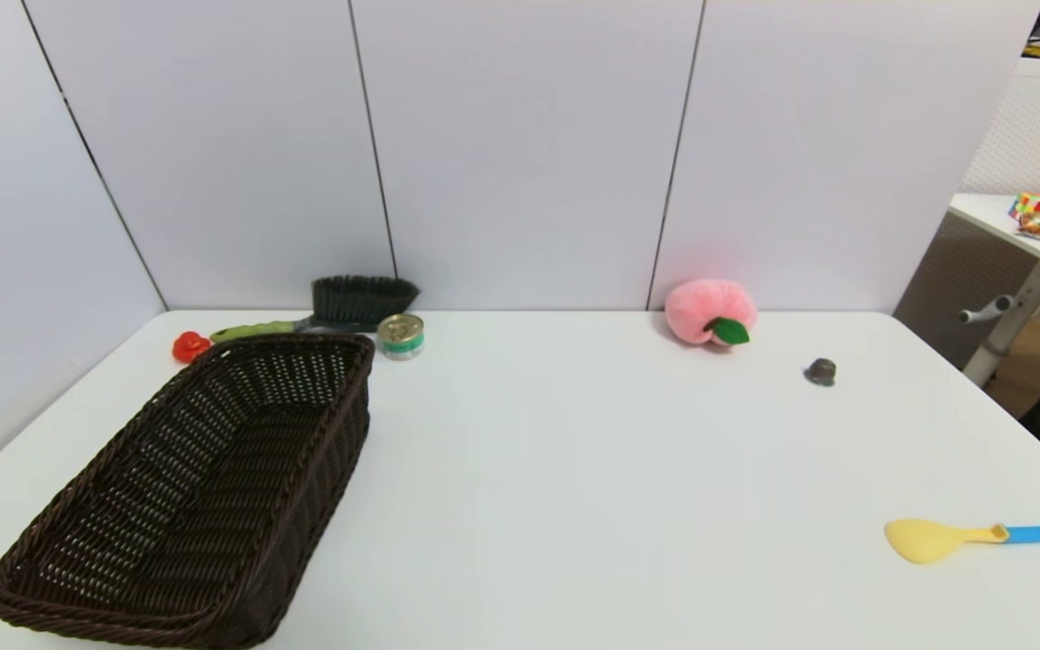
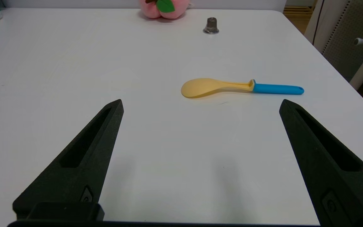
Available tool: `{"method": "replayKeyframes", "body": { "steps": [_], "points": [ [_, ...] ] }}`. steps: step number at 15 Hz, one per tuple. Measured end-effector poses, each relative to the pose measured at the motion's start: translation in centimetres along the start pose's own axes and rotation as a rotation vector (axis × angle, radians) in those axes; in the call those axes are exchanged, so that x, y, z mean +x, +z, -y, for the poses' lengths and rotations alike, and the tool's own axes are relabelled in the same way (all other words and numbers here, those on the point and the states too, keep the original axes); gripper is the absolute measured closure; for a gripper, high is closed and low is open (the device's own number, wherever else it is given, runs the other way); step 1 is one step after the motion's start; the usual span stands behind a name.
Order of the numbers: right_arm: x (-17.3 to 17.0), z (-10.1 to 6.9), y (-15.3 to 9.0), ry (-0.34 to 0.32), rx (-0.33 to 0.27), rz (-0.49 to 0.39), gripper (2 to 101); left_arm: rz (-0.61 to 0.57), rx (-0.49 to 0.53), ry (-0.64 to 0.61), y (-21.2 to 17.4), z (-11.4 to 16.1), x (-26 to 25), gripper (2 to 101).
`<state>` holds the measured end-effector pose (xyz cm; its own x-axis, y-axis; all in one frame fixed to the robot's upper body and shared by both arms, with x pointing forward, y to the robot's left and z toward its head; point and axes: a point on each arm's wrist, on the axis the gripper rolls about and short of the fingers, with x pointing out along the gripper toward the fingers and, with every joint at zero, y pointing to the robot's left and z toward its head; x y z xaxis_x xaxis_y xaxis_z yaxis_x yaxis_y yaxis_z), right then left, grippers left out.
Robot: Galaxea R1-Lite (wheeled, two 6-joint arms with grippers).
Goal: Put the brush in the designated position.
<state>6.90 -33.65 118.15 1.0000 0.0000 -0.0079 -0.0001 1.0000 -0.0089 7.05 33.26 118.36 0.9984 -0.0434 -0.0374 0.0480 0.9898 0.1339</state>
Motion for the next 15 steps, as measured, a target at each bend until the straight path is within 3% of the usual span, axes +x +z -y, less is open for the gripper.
{"method": "replayKeyframes", "body": {
  "steps": [7, 15],
  "points": [
    [0.00, 0.00, 0.00, 0.000, 0.000, 0.000, 4.3, 0.043, -0.134, 0.038, -0.07, -0.06, -0.16, 5.4],
    [0.00, 0.00, 0.00, 0.000, 0.000, 0.000, 4.3, 0.043, -0.142, 0.039, -0.08, -0.06, -0.16, 5.4]
  ]
}}
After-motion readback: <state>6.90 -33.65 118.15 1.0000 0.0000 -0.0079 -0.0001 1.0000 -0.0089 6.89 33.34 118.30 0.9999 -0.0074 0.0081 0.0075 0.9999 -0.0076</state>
